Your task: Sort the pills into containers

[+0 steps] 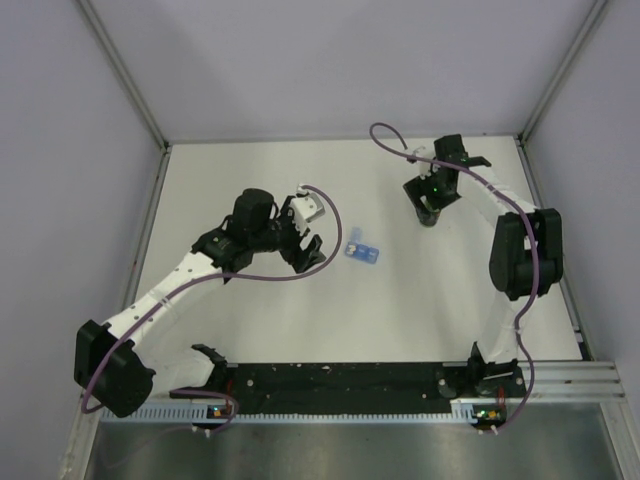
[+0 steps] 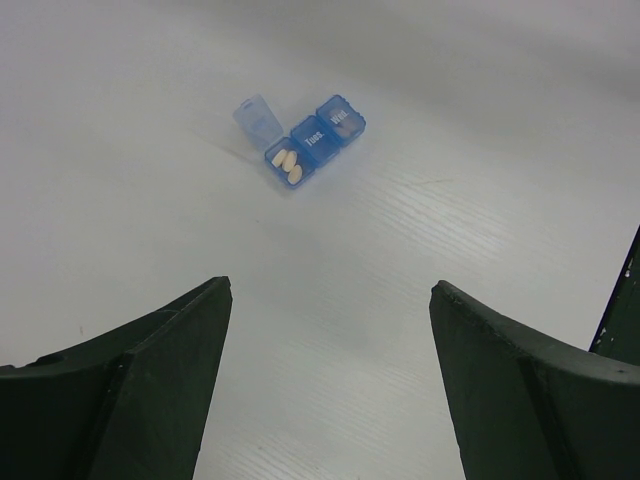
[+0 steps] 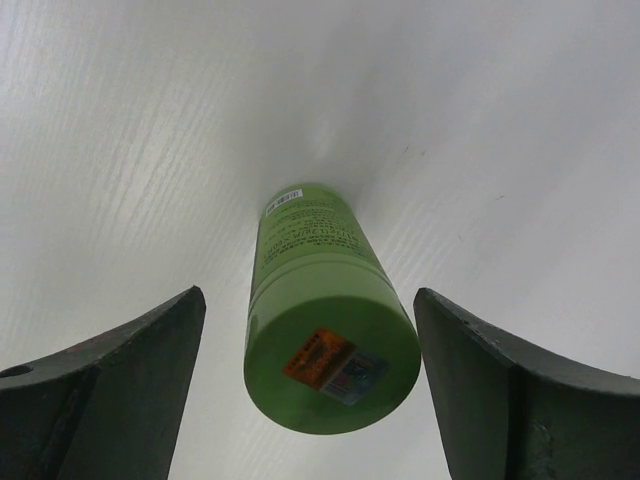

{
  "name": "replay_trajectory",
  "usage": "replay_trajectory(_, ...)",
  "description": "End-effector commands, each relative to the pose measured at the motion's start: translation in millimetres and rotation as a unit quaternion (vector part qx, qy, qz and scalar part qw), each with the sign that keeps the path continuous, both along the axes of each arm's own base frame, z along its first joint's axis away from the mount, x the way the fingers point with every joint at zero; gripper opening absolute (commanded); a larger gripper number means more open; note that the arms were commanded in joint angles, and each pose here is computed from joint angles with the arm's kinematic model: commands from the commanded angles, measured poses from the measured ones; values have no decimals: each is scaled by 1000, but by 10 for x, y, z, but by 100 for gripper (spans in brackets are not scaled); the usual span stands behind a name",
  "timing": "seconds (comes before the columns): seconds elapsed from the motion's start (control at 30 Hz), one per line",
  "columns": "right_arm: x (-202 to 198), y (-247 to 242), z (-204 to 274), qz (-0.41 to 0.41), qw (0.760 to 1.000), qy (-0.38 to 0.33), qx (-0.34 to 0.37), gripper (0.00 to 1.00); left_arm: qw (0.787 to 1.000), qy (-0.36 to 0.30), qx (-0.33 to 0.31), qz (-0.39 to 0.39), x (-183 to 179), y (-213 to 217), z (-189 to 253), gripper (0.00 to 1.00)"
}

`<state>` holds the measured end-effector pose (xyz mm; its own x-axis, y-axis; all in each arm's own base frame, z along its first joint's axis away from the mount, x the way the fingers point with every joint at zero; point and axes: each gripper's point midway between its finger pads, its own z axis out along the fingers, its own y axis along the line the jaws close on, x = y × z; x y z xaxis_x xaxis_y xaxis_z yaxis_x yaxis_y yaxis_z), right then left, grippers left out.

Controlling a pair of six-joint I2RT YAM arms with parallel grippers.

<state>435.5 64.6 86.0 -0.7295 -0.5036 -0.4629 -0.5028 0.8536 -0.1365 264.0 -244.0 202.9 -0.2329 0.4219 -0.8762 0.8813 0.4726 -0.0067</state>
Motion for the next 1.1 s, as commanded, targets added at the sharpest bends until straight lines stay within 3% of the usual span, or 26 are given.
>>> replay_trajectory(0.0, 153, 50, 546, 7, 997, -74, 32, 85, 1000, -23, -12, -3, 28, -8, 126, 85)
replay_trajectory(0.27, -4, 321, 1037, 53, 986, -127, 90, 91, 999, -40, -15, 27, 102, 94, 174, 86)
replay_trajectory(0.43, -239, 662, 1226, 114, 977, -146, 108, 93, 995, -26, -34, 89, 267, 218, 209, 86)
replay_trajectory(0.73, -757, 1210, 843, 212, 961, -128, 119, 93, 975, -19, -58, 215, 611, 629, 275, 86)
replay_trajectory(1.07, -863, 1496, 291, 249, 957, -82, 125, 89, 940, 7, -96, 328, 883, 1142, 290, 85)
